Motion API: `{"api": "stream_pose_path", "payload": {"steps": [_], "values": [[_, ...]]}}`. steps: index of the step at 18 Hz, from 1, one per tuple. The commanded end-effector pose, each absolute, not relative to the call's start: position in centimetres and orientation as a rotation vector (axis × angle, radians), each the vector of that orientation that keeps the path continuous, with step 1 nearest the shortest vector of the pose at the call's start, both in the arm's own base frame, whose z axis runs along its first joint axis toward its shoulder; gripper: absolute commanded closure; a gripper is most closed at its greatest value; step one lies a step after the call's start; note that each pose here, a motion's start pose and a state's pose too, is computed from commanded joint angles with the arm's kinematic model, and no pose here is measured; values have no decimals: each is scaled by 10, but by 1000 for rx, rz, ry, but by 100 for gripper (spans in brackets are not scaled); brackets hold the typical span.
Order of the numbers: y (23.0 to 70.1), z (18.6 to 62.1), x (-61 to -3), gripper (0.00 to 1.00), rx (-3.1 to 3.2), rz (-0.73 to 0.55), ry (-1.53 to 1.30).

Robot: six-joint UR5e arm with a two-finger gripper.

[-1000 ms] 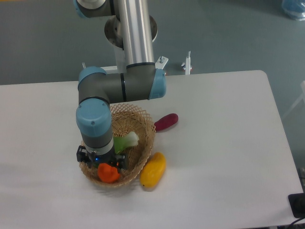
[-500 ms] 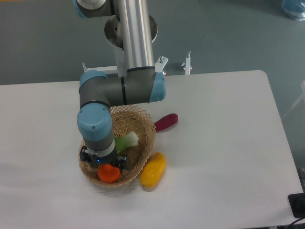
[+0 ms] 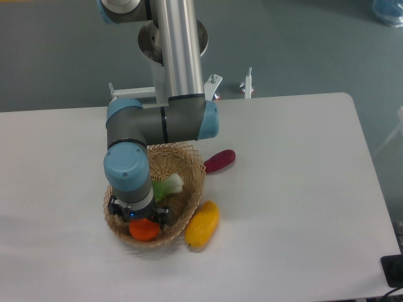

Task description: Pick up the orange from the basket

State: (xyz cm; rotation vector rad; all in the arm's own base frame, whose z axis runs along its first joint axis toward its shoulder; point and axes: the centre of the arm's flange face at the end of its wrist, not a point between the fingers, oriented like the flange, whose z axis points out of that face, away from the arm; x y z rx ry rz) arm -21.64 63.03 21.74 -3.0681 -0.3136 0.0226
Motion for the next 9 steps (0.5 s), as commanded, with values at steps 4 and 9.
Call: {"api": "stream_pose_path", "payload": {"steps": [4, 9], "values": [[631, 216, -217, 2, -3062, 30, -315], [630, 216, -217, 19, -3068, 51, -312]]}}
